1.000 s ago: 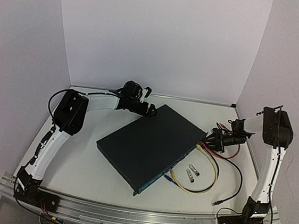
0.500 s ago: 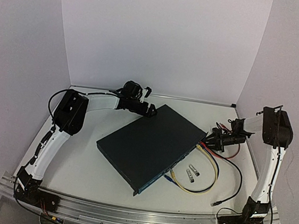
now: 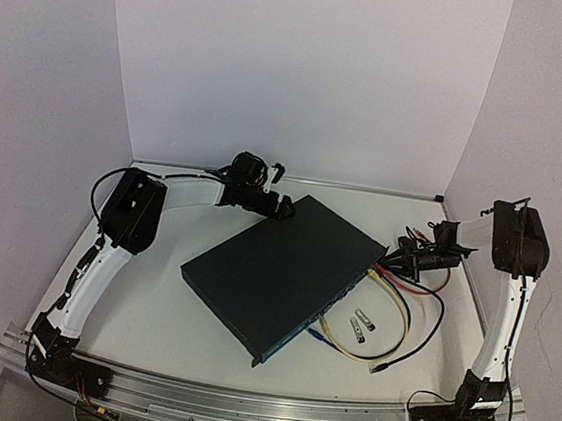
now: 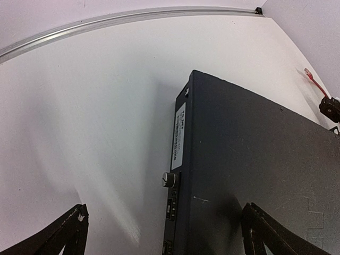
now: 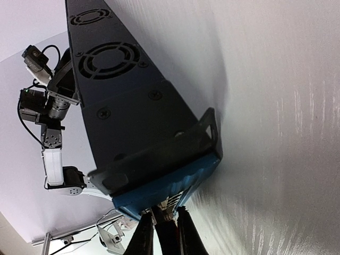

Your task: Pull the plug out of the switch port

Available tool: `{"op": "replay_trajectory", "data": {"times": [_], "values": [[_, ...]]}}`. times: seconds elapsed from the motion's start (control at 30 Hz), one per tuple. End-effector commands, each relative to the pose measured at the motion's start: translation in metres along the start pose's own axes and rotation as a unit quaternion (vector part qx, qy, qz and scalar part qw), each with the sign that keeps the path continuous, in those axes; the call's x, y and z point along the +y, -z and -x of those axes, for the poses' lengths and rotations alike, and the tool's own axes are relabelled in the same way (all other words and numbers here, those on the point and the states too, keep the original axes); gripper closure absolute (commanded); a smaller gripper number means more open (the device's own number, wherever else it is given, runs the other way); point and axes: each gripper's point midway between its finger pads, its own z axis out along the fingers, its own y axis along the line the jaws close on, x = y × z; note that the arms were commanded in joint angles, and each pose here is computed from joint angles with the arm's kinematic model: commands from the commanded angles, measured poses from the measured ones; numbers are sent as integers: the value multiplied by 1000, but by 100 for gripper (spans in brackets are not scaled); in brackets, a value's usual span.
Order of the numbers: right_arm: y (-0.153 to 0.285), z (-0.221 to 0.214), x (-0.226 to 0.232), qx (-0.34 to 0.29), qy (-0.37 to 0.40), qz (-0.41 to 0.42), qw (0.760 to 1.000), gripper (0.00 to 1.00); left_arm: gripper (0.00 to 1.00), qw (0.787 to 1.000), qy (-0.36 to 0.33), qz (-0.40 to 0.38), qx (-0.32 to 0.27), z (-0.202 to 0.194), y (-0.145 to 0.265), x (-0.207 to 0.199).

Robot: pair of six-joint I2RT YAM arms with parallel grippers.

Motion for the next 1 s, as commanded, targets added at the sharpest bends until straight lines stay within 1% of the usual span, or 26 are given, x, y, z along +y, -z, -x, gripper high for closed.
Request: {"op": "replay_trajectory", "data": {"times": [0.0, 0.13, 0.3, 0.5, 0.6, 0.97], "values": [[-24, -7, -15, 17, -5, -28, 999, 100, 0, 998, 1, 18, 65, -47, -12, 11], [-26, -13, -31, 17, -19, -46, 999, 100, 0, 997, 3, 31, 66, -50, -13, 17], [-25, -19, -45, 23, -54, -38, 998, 100, 0, 996, 14, 52, 71, -56, -15, 26], [-19, -21, -31, 15, -31, -1, 999, 100, 0, 993, 29, 69, 86, -67, -19, 36], [-20, -25, -29, 21, -36, 12, 999, 100, 0, 993, 35, 75, 89, -70, -19, 40], [-10, -27, -38, -1, -48, 2, 999, 100, 0, 992, 43, 78, 91, -72, -21, 46]]}}
